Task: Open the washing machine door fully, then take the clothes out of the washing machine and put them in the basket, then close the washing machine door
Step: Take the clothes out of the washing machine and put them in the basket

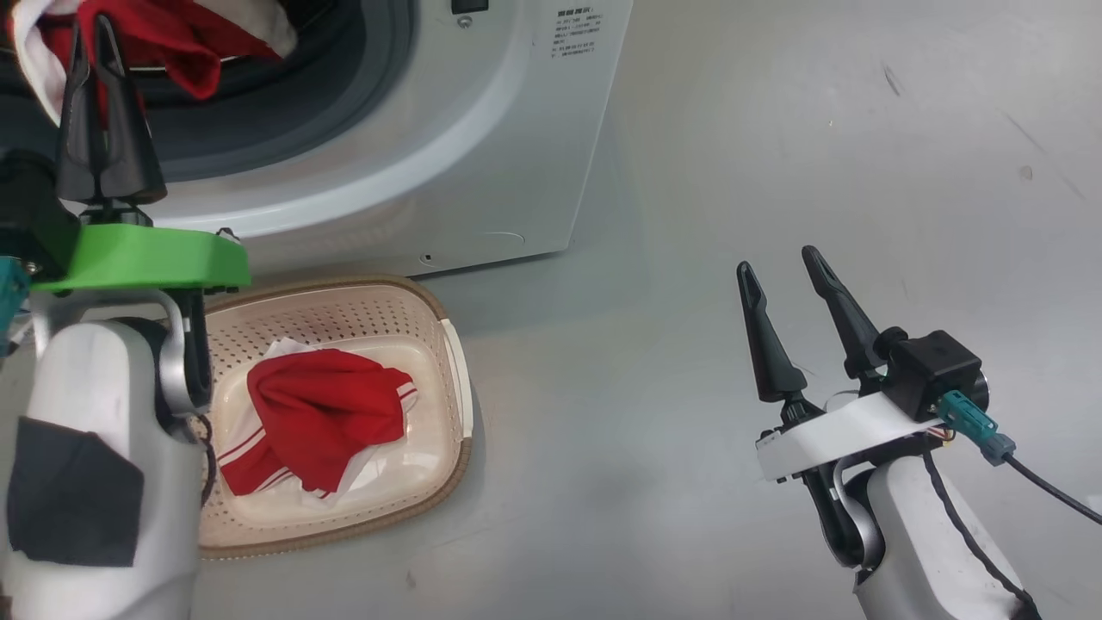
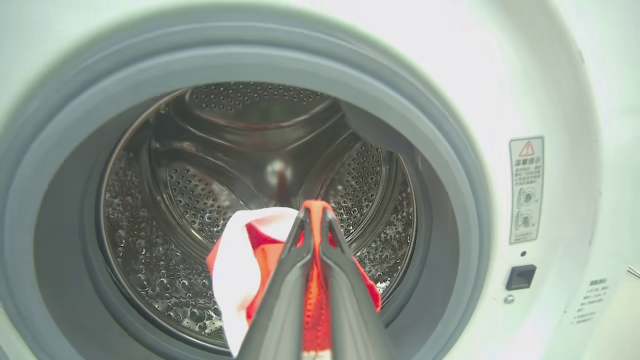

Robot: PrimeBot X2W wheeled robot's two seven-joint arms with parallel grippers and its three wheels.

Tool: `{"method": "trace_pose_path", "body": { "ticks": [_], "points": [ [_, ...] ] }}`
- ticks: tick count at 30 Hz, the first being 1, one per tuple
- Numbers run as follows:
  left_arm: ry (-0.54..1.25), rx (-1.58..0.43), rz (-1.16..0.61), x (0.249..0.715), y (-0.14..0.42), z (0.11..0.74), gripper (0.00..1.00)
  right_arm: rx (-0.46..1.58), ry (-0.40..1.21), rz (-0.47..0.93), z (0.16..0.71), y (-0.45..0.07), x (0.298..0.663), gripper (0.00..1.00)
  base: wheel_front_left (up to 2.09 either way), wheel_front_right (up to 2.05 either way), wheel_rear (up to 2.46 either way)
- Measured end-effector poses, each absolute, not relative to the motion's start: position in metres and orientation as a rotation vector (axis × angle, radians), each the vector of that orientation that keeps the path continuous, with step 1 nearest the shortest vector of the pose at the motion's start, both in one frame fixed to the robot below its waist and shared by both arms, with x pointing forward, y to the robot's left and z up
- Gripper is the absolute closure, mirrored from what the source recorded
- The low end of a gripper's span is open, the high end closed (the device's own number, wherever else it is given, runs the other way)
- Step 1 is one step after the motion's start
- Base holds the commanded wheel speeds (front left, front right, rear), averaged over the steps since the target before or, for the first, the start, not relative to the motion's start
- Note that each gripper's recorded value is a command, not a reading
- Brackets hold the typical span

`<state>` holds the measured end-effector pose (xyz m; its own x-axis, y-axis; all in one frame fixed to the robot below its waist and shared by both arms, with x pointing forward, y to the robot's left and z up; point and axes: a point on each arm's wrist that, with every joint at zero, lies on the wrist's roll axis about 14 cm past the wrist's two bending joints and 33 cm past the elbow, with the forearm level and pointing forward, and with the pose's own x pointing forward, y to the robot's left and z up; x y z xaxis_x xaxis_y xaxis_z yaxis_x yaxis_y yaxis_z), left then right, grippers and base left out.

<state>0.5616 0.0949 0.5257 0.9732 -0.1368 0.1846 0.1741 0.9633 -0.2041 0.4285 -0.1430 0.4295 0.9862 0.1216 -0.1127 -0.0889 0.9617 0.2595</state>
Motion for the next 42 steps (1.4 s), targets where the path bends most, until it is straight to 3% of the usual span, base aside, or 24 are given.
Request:
{"method": "trace_pose_path", "body": {
  "ticks": [24, 32, 42],
  "points": [
    [-0.437, -0.206, -0.142, 0.472, 0.118, 0.632, 1.00, 0.264, 0.086, 0.183, 0.456, -0.117, 0.390, 0.00, 0.00, 0.00, 0.00],
    [-0.410, -0.201, -0.119, 0.451, 0.127, 0.629, 1.00, 0.262, 0.074, 0.213, 0.462, -0.108, 0.384, 0.00, 0.00, 0.00, 0.00],
    [-0.191, -0.221, -0.118, 0.449, 0.122, 0.565, 1.00, 0.272, 0.091, 0.220, 0.455, -0.105, 0.386, 0.00, 0.00, 0.00, 0.00]
  ]
}}
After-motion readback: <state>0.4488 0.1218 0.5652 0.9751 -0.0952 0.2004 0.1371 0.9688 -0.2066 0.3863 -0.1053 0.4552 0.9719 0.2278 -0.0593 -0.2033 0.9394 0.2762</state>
